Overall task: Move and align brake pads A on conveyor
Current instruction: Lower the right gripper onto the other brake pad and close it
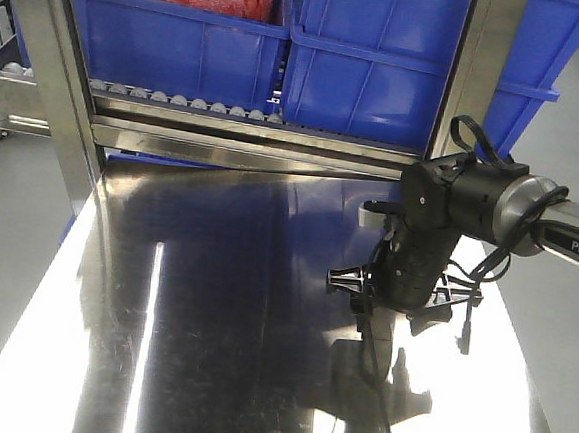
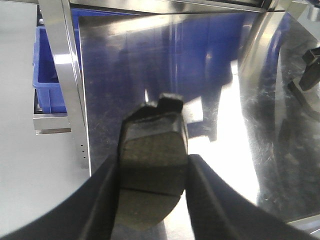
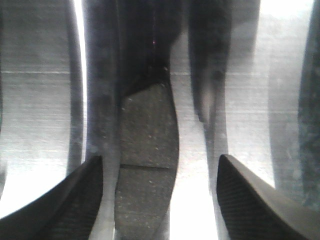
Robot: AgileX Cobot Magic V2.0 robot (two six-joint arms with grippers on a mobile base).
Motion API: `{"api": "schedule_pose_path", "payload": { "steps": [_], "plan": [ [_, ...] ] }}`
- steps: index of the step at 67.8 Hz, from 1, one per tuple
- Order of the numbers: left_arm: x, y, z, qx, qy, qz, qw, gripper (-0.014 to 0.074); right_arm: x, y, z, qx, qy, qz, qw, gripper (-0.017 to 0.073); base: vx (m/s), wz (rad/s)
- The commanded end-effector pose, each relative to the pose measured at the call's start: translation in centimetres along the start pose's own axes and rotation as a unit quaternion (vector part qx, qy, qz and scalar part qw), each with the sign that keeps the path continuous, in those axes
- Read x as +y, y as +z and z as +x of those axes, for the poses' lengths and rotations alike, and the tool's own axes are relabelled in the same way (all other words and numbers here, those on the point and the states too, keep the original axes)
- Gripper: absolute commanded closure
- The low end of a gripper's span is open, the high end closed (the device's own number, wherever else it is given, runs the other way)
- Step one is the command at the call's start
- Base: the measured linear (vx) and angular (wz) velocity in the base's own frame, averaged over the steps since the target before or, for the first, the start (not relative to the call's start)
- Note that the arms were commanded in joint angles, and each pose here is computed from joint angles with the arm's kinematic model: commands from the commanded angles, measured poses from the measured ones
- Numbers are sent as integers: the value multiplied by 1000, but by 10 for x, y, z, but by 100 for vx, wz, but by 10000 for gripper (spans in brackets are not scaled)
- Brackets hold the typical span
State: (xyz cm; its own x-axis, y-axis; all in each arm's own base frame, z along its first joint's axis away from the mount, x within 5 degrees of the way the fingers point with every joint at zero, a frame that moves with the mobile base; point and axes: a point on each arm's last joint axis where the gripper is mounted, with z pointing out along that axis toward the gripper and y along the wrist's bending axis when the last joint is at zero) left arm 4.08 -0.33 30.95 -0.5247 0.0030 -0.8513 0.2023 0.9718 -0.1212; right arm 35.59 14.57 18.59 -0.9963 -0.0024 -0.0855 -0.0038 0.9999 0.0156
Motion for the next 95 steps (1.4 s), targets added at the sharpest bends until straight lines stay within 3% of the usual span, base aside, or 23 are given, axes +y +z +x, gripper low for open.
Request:
{"api": "schedule_pose_path", "payload": {
  "steps": [1,17,38,48,62,73,84,95],
  "plan": [
    [-3,-5,-14,-49,-1,12,999,600,1,-24,-6,-39,-5,-16,999,84,0,0],
    [-3,-5,-14,-49,-1,12,999,600,12,-6,-6,-15,-18,-17,1000,85,0,0],
    [-3,-5,-14,-49,-1,12,999,600,12,1,-6,-5,-8,-13,1000,109,0,0],
    [-3,-5,-14,-49,-1,12,999,600,11,1,-5,0,-8,-11,1000,249,0,0],
    [-3,-5,-14,-49,-1,12,999,600,11,-6,-5,-13,-19,-16,1000,580,0,0],
    [-3,-5,-14,-49,-1,12,999,600,8,-27,0,-50,-18,-31,998,571,0,0],
    [-3,-5,-14,-49,-1,12,999,600,-12,-52,14,-104,-21,-41,994,568,0,0],
    [-3,-5,-14,-49,-1,12,999,600,-51,-74,38,-141,-18,-38,989,566,0,0]
  ]
}}
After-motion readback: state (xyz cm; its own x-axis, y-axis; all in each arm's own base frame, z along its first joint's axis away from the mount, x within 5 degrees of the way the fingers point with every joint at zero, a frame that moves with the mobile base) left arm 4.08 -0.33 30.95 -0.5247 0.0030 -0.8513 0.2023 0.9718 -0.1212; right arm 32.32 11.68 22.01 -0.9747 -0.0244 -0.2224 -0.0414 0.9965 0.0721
